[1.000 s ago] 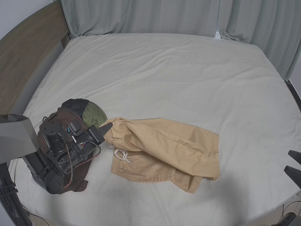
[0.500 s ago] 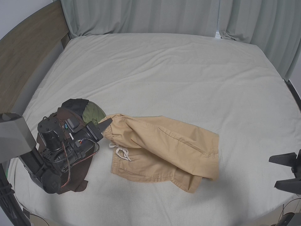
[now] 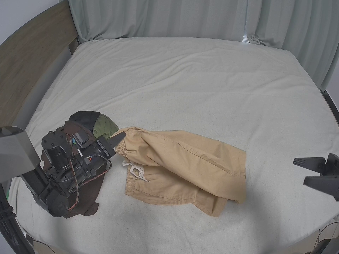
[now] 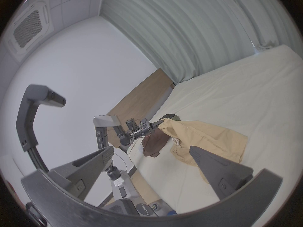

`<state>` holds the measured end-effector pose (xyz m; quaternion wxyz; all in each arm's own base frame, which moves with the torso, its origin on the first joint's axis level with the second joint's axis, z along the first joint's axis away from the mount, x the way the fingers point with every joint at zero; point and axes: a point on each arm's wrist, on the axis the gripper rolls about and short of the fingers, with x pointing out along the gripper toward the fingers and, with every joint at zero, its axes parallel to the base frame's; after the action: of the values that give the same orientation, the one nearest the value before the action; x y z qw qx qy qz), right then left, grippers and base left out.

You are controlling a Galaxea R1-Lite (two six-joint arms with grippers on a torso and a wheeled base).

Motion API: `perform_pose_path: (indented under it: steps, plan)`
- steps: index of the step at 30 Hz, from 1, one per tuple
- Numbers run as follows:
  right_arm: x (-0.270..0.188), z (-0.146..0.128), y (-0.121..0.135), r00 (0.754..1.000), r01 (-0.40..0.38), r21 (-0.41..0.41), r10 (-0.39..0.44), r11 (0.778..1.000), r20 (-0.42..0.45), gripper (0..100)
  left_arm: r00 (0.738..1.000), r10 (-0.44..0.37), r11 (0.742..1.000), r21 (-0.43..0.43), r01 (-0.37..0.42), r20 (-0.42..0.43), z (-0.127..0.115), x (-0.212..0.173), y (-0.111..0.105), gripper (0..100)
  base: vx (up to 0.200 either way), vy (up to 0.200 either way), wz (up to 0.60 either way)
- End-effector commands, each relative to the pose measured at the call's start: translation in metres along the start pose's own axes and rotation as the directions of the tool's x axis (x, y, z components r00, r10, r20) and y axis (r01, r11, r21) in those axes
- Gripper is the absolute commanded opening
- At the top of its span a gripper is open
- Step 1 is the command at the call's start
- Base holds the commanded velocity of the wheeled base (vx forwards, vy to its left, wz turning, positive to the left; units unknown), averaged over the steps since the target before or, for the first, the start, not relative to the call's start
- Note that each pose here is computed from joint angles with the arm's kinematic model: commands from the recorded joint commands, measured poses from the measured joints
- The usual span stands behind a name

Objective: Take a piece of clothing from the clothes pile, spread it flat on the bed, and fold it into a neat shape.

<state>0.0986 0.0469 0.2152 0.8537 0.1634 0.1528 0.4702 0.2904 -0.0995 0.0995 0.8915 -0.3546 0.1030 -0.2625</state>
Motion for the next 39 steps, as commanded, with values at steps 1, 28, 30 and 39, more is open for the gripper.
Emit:
perform_pose_path:
  steps: [1, 28, 30, 39]
  plan:
    - [0.013, -0.005, -0.022, 0.998, 0.063, 0.107, -0.060, 0.992, -0.029, 100, 1.000, 0.010, 1.000, -0.002, -0.010, -0.004, -0.001, 0.001, 0.003, 0, 0.000, 0.000, 0.00]
    - [0.049, -0.019, -0.092, 0.980, 0.183, 0.259, -0.156, 0.948, -0.123, 100, 1.000, 0.027, 1.000, -0.003, -0.027, -0.007, 0.001, 0.000, 0.012, 0, 0.000, 0.000, 0.00]
    - [0.051, -0.020, -0.096, 0.978, 0.189, 0.268, -0.158, 0.945, -0.133, 100, 1.000, 0.025, 1.000, -0.002, -0.025, -0.007, 0.001, 0.000, 0.011, 0, 0.000, 0.000, 0.00]
    - [0.061, -0.029, -0.122, 0.971, 0.225, 0.295, -0.189, 0.929, -0.145, 100, 1.000, 0.023, 1.000, -0.002, -0.023, -0.008, 0.001, 0.000, 0.012, 0, 0.000, 0.000, 0.00]
